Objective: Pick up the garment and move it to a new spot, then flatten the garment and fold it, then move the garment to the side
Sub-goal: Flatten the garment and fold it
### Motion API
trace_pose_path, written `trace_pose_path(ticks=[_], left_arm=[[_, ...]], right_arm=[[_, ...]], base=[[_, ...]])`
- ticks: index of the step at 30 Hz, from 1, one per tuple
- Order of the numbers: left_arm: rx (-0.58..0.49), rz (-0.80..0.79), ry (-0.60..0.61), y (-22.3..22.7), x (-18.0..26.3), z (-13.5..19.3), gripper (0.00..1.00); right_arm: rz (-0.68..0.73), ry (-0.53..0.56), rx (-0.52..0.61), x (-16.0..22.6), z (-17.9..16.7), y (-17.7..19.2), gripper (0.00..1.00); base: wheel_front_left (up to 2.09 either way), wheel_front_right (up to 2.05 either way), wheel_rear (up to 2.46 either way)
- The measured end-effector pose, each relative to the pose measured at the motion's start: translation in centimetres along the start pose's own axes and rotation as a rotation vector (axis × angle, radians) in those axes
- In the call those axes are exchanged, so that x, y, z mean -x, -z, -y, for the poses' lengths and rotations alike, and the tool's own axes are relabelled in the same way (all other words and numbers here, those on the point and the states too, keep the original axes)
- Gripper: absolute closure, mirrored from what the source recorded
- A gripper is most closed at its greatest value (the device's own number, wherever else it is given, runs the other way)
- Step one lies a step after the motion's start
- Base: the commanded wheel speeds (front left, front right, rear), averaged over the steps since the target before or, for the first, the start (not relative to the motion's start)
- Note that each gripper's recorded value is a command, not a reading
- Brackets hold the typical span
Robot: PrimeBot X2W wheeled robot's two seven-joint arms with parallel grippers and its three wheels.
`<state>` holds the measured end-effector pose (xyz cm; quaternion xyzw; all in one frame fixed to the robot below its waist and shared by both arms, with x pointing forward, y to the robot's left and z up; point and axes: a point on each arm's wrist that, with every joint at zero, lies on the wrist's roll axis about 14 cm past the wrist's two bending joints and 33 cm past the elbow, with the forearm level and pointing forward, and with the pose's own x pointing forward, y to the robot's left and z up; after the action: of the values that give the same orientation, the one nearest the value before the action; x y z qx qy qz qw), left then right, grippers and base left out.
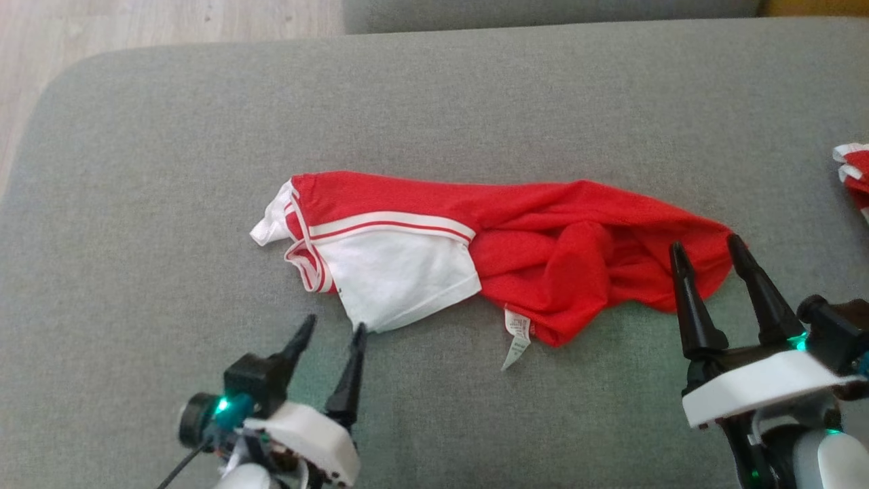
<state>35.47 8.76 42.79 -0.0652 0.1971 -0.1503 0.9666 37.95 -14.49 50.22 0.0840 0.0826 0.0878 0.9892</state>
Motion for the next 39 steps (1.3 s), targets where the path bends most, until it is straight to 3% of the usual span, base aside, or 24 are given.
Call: trace_pose_path(ticks=[7,15,16,17,23,27,39], left_arm=[[0.077,-0.119,0.099,2.6,-2.9,1.8,0.00],[0.111,-0.194,0.134,4.7,-4.6,2.1,0.00],[0.117,-0.193,0.144,4.6,-4.8,2.2,0.82],[0.122,-0.187,0.147,4.5,-5.0,2.2,1.00],[0.127,-0.192,0.148,4.8,-5.4,2.1,1.00],[0.126,-0.191,0.141,4.8,-5.7,1.9,1.00],[0.131,-0.173,0.122,4.7,-5.7,1.2,1.00]], right_arm=[[-0.037,0.022,-0.016,-0.2,0.7,1.2,0.00],[-0.080,0.057,-0.032,0.1,1.8,2.5,0.00],[-0.091,0.068,-0.037,0.2,2.2,2.8,0.00],[-0.101,0.083,-0.040,0.3,2.7,3.2,0.00],[-0.253,0.179,-0.043,1.5,5.9,7.6,0.00],[-0.335,0.185,-0.033,1.4,6.8,9.9,0.00],[-0.370,0.127,-0.039,-2.5,6.1,11.7,0.00]], base=[[0.00,0.00,0.00],[0.00,0.00,0.00],[0.00,0.00,0.00],[0.00,0.00,0.00],[0.00,0.00,0.00],[0.00,0.00,0.00],[0.00,0.00,0.00]])
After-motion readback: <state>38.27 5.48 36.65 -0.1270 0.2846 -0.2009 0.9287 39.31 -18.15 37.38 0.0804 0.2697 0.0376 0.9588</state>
